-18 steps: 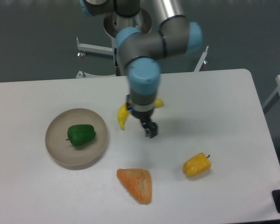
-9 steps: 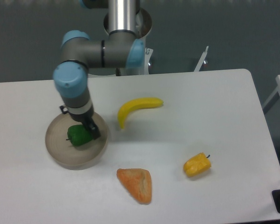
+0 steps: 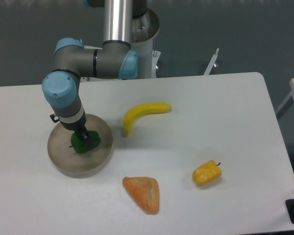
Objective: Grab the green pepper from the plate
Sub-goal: 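Lower the gripper onto the green pepper and close around it, then lift the green pepper up off the plate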
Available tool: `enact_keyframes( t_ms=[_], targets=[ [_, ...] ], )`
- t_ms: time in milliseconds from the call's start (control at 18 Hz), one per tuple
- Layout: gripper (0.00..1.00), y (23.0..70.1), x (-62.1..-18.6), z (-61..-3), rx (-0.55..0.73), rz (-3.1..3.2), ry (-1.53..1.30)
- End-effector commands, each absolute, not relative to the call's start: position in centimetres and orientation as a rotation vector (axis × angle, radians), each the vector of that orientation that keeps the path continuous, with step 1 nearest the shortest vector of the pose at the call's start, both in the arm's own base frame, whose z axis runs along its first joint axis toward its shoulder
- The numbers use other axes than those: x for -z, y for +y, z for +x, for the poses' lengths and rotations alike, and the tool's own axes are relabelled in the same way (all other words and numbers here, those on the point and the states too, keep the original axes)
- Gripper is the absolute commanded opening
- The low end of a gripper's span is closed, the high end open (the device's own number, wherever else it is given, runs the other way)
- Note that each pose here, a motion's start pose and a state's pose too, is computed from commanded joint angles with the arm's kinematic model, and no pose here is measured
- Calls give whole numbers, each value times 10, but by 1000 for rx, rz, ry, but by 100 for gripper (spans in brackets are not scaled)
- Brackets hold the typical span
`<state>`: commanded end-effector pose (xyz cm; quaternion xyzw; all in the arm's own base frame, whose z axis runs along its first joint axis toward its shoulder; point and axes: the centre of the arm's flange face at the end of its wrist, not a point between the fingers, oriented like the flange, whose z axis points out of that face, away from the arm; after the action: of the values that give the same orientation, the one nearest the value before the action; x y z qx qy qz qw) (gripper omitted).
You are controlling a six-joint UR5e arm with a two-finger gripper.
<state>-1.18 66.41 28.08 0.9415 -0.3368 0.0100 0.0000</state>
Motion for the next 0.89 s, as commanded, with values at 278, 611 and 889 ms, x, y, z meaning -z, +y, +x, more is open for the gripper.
enact_keyframes(
  t_ms=[278, 611, 889],
  targets=[
    [100, 667, -265, -13, -32, 2943, -1048],
    [22, 670, -259, -16, -19, 2936, -1088],
    [20, 656, -310, -64, 11, 3026, -1025]
  ],
)
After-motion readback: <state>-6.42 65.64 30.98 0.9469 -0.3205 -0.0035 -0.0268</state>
